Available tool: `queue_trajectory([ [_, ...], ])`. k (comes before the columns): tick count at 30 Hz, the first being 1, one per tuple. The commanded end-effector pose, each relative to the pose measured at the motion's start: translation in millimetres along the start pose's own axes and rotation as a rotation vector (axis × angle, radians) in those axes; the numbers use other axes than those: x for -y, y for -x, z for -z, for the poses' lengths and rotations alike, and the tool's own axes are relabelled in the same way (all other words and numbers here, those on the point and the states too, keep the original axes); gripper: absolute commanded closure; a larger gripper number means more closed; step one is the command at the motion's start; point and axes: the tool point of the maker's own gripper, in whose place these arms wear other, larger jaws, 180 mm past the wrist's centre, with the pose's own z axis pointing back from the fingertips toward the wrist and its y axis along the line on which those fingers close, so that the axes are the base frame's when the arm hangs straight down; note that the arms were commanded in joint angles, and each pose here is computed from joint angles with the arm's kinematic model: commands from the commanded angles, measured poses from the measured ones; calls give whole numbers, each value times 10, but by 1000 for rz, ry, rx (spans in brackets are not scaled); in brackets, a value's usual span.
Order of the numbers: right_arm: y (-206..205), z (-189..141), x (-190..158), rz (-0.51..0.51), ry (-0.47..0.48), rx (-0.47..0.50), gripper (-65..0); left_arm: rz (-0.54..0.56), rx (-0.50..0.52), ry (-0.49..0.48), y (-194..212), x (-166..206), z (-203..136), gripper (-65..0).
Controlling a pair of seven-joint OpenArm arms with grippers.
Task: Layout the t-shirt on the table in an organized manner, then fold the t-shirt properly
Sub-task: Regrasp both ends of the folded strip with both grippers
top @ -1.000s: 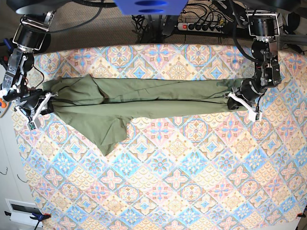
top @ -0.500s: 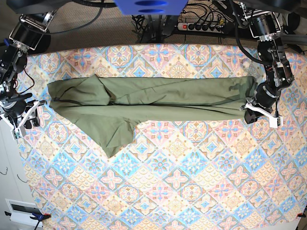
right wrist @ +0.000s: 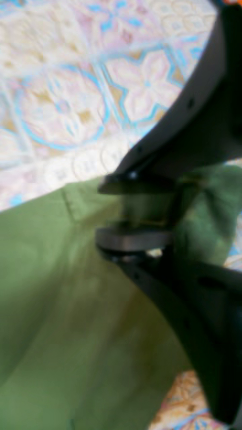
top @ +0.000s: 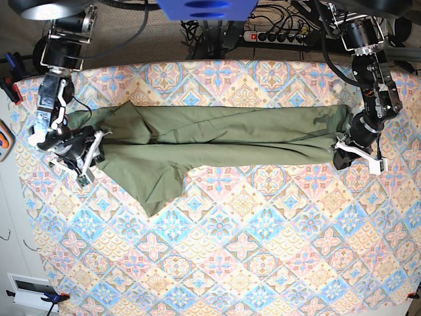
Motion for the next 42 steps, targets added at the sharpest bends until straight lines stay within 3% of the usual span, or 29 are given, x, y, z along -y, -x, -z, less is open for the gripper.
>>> queue_trajectory([
  [1,-120,-17,73,-3,10,37,-124,18,54,12,-200,22,-41,-57],
  [10,444,132,-100,55,-49,-91,-93,16,53,10,-196,17,-40,-78],
  [17,628,180,-155,82,-69,-129,-93,23,-12,9,-108,16,-33,-357],
  [21,653,188,-157,86,-71,-136,-92,2,21,-29,-201,-133,-120,-440],
  [27,653,188,-157,86,-71,-136,-92,-42,82,-97,-349,-409,-305,-448],
  [36,647,177,-162,81,-70,-133,-92,-157,-141,-112,270,-611,-346,-451],
  [42,646,180,-168,82,-71,-133,-92,-180,-168,-121,371,-668,-341,-451],
])
